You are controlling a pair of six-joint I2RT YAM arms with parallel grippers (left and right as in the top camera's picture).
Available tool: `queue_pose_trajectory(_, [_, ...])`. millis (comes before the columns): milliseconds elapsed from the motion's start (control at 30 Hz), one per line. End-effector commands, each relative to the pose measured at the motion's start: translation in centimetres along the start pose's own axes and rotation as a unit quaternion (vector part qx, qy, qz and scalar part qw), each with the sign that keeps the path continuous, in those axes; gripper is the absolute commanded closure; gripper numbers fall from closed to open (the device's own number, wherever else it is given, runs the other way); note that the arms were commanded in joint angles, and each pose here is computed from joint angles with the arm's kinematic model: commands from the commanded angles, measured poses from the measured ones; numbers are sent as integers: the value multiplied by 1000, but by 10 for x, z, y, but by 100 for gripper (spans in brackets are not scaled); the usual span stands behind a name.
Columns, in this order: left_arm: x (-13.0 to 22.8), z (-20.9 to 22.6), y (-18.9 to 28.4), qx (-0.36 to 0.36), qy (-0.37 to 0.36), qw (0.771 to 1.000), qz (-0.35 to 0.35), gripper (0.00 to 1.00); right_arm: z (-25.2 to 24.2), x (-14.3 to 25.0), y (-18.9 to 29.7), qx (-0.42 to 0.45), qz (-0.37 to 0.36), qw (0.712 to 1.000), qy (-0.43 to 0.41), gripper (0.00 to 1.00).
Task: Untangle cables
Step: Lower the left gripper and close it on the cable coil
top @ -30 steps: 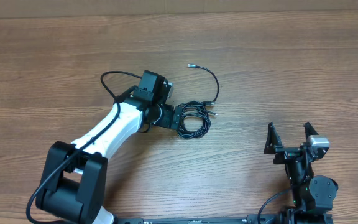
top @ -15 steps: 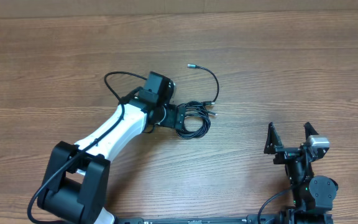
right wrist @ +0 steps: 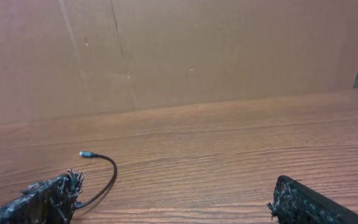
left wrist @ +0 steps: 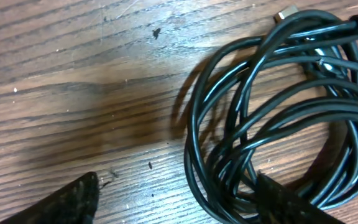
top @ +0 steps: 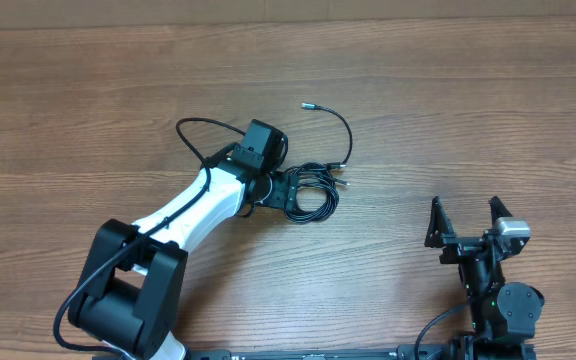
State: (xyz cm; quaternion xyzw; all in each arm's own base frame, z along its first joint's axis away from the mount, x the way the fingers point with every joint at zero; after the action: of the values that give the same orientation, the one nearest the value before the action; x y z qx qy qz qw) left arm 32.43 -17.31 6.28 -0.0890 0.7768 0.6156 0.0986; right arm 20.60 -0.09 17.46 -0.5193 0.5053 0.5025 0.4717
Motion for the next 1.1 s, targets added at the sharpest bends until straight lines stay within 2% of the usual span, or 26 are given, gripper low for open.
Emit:
queue_pose_trajectory(0, [-2,-2,-7,-5,3,1000,2,23,-2,2,0,7,-1,1000,1,0])
queue_pose_trajectory(100, [-2,-2,-10,-5,2,1000,2,25,-2,2,0,6,-1,1000,1,0])
queue_pose_trajectory(433, [-4,-2,-10,-3,2,1000,-3,46,-2,2,0,7,-1,1000,1,0])
queue_pose_trajectory(1067, [-8,-4,-10,2,1,1000,-12,74,-2,2,0,7,-1,1000,1,0])
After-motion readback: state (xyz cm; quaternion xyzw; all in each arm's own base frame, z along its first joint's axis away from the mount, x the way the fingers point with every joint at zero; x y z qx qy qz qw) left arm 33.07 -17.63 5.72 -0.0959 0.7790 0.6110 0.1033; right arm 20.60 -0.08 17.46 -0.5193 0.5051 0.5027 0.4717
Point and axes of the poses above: each gripper's point midway between its finger pads, its own y axis back along the fingers, its own z axis along the line the jaws close on, x = y × z, the point moved 4 cm from there along y, back along the fingers, and after that the axes turned 10 degrees about y, right-handed, at the moved point
